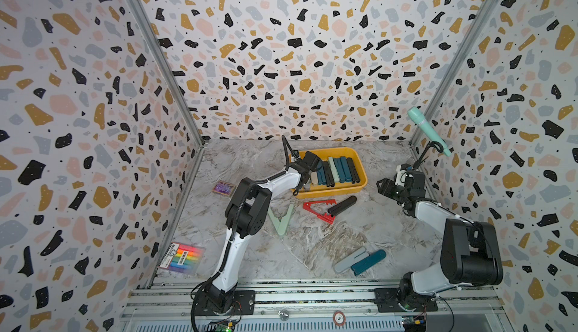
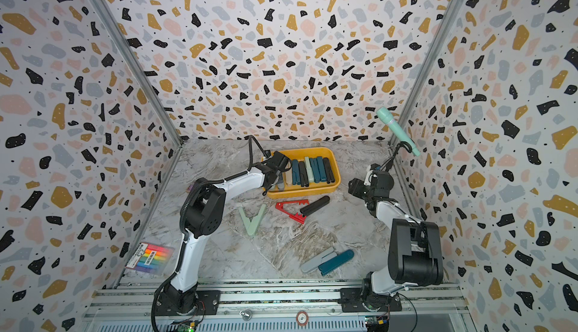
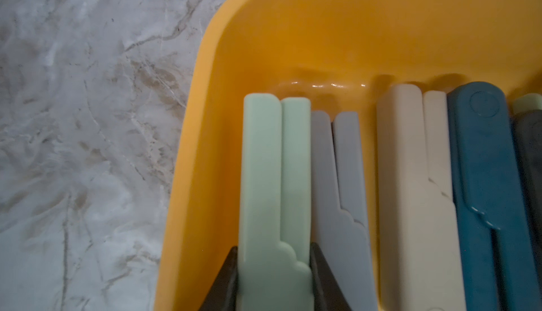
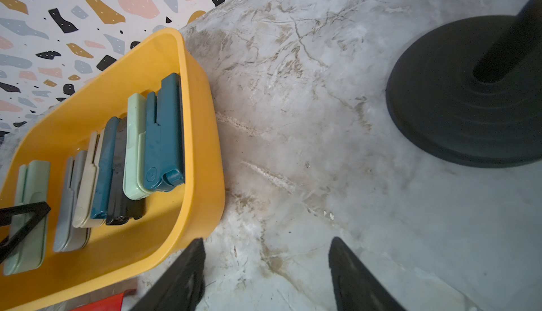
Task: Put the pruning pliers into the storage box
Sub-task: Place the pruning pliers in the storage box.
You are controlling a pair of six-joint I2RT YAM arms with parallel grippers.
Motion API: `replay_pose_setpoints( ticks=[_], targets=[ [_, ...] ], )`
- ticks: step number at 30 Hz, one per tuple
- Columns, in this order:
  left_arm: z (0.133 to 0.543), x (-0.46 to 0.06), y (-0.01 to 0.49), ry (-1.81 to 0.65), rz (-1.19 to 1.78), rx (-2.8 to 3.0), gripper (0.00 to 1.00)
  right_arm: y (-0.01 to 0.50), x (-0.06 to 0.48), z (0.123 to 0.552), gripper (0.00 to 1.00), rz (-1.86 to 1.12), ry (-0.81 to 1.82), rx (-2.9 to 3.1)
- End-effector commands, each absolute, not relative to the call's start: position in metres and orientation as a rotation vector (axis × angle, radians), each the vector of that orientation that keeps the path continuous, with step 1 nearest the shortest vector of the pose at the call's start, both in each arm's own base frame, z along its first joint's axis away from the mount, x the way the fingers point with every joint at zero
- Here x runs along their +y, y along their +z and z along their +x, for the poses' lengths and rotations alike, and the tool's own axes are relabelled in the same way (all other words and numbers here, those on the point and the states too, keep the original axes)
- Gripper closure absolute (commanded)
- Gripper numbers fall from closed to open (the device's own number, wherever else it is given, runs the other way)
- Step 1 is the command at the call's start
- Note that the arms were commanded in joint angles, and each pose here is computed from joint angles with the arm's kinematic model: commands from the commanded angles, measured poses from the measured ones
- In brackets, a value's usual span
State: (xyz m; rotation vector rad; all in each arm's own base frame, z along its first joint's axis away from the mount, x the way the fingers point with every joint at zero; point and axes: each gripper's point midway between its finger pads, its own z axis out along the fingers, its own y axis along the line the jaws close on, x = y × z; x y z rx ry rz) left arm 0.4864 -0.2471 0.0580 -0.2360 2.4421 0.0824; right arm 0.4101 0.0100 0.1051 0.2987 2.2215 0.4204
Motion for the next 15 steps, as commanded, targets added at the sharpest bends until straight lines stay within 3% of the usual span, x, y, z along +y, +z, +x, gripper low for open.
replay_pose_setpoints(
  ticks=[1,15],
  targets=[
    [0.493,-0.241,0.065,0.131,-0.27,2.408,1.0,0.126,0.01,0.419,0.31,0.274,0.432,2.167],
    [0.508,-0.254,0.044,0.075,-0.235,2.445,1.0,0.123,0.009,0.42,0.31,0.271,0.441,2.19]
  ],
)
